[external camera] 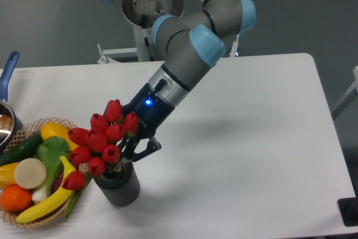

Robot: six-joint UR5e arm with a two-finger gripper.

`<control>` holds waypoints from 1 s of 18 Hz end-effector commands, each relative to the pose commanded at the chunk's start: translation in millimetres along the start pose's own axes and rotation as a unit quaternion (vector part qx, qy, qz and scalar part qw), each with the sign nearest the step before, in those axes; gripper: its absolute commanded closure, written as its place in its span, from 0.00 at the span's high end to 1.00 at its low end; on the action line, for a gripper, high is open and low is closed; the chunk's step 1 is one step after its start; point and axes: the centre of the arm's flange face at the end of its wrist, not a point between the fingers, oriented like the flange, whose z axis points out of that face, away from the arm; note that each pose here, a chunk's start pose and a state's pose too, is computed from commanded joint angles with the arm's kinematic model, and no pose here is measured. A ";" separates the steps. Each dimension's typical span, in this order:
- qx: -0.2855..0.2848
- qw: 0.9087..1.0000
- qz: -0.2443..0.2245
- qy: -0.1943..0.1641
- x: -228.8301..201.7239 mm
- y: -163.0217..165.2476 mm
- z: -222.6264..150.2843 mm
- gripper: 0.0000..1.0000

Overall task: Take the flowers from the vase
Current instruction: 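Lift the gripped tulips up and out of the black vase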

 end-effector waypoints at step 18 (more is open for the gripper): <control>0.066 0.993 -0.099 -0.020 -14.6 -75.6 -66.0 0.51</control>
